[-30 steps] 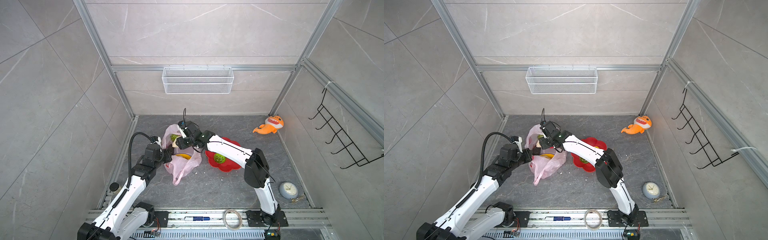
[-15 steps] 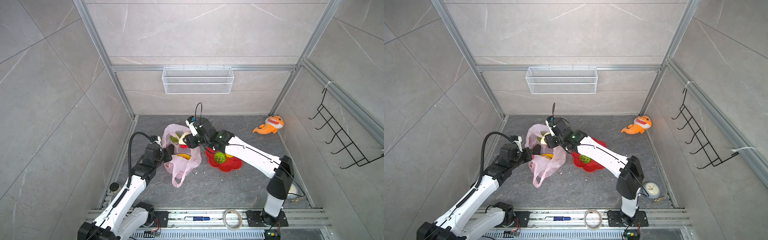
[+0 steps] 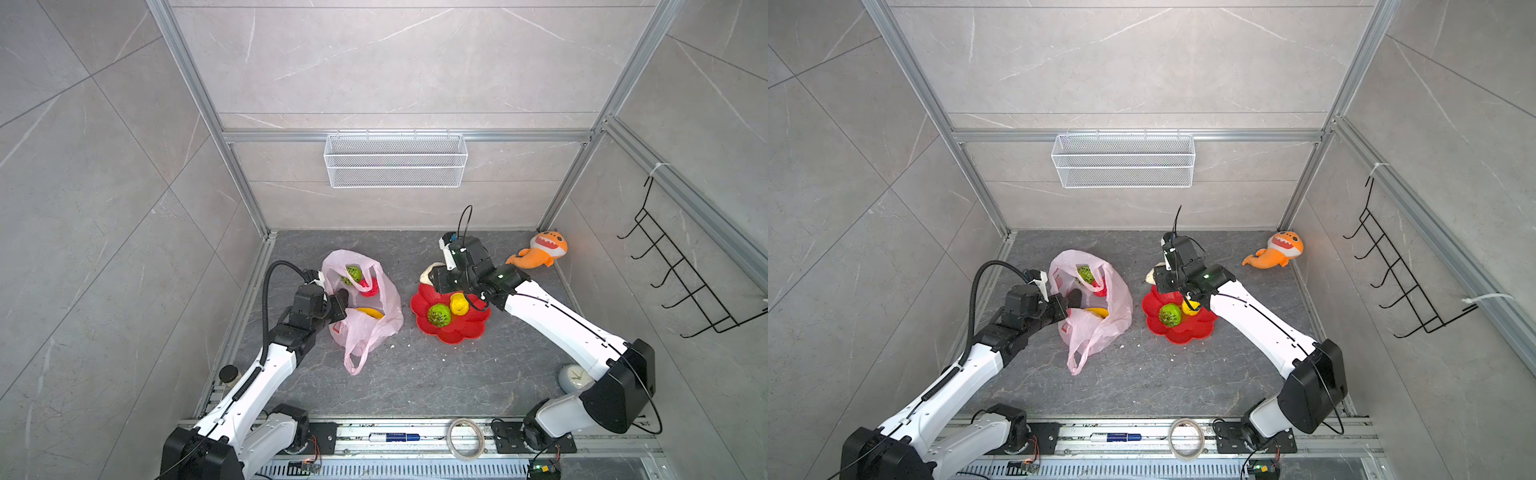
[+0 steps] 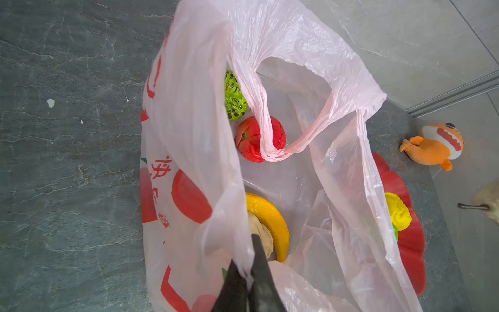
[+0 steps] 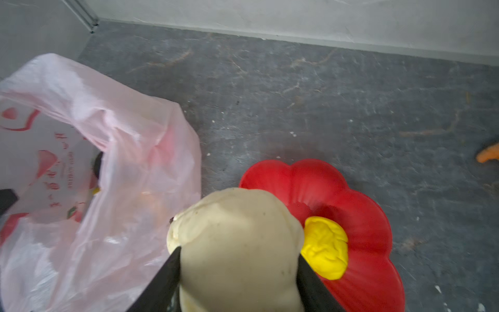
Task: Take fruits out of the plastic bag
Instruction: Place the fruit on the plate.
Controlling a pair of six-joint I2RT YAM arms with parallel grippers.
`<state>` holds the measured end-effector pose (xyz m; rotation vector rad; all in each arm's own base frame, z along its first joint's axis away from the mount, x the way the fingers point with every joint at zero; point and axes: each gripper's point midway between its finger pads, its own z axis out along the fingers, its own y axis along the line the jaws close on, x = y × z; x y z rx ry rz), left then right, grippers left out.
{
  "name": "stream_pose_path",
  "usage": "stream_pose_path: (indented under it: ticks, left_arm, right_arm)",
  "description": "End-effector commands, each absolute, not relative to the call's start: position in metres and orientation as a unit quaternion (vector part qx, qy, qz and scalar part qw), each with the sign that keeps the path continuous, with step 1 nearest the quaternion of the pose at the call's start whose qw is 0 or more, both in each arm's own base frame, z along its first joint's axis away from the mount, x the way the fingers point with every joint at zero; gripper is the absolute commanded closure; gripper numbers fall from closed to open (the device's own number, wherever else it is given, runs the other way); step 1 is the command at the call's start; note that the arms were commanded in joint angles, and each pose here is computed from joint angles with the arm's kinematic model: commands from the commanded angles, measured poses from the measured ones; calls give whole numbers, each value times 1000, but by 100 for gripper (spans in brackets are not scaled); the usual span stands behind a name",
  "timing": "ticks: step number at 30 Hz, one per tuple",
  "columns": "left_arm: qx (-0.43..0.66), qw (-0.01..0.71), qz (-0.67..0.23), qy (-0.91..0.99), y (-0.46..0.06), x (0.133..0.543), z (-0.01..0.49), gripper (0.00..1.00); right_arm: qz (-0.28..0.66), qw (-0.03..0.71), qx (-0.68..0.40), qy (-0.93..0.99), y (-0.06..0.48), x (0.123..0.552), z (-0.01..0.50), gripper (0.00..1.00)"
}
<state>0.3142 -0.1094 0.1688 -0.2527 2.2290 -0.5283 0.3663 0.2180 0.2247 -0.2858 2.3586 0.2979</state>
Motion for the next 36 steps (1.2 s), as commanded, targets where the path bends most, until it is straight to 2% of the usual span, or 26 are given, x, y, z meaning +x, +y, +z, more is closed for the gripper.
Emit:
stream_pose_path:
  ticks: [1,14,36]
  left_arm:
    - [-93,433,-228,867,-115,324,194,100]
    - [-100,430,-220,870,-112,324,192,100]
    - [-101,427,-213,873,-110,321,190,100]
  right_arm:
    - [108,339,-109,928,206,368,205,74]
    - [92,264,-99,955,177,400,133,74]
    - [98,214,-109,966,185,415,89,66]
